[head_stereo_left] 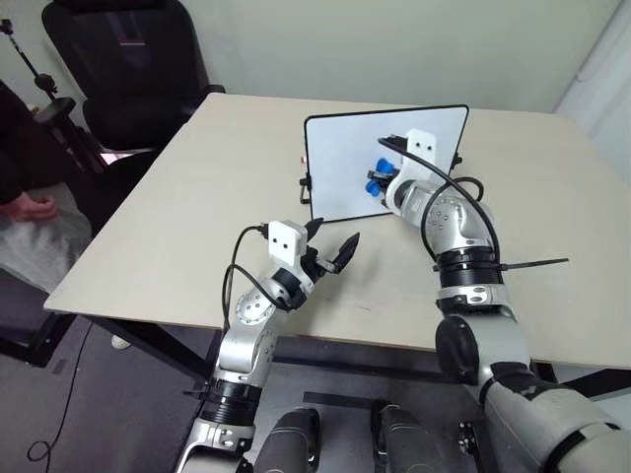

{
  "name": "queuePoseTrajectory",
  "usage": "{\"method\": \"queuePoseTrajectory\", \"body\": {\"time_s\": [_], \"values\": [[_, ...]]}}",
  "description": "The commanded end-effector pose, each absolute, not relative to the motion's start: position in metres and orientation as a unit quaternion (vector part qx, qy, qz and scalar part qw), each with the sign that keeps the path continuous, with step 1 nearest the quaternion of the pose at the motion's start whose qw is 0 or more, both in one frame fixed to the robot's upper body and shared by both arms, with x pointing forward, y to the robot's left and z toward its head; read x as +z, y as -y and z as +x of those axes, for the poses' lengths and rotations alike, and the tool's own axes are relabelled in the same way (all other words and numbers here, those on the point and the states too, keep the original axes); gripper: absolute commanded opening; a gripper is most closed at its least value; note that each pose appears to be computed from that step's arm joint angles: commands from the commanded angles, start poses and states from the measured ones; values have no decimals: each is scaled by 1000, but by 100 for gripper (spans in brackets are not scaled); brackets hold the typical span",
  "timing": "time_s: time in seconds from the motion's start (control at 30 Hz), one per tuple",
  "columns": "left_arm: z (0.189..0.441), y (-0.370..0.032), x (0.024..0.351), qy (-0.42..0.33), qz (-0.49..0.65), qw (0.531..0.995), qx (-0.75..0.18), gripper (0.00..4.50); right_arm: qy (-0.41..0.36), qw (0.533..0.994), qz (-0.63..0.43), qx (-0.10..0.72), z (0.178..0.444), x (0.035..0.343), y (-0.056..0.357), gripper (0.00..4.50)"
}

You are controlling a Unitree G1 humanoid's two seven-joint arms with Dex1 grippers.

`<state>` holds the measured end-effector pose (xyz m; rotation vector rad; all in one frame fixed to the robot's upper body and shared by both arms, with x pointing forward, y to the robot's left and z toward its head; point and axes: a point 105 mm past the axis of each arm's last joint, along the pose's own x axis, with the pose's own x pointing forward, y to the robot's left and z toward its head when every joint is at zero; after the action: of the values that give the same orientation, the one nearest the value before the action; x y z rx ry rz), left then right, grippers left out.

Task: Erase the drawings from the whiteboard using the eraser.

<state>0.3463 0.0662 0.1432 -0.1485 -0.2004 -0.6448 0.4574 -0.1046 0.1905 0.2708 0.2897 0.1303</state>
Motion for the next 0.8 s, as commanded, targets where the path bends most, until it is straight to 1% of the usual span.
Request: {"method": "queuePoseTrajectory", "body": {"time_s": [0.03,0.27,0.4,0.47,0.6,0.7,0.8], "values": [[345,-66,159,128,-70,937,-317,450,-115,984,133,9,466,200,135,9],[345,-67,160,130,-67,937,-316,450,-120,983,137,-26,473,188,155,9],[345,-67,161,130,-67,937,-317,450,-115,984,137,-10,471,195,149,9],[344,-67,161,130,-66,937,-318,450,-102,987,127,10,466,204,145,9],[343,-66,161,128,-69,936,-321,450,-92,988,116,36,445,227,149,9],[342,-64,160,126,-72,934,-325,450,-111,983,122,79,421,239,152,9],[341,-62,159,124,-75,934,-328,450,-183,974,98,94,395,227,165,9]]}}
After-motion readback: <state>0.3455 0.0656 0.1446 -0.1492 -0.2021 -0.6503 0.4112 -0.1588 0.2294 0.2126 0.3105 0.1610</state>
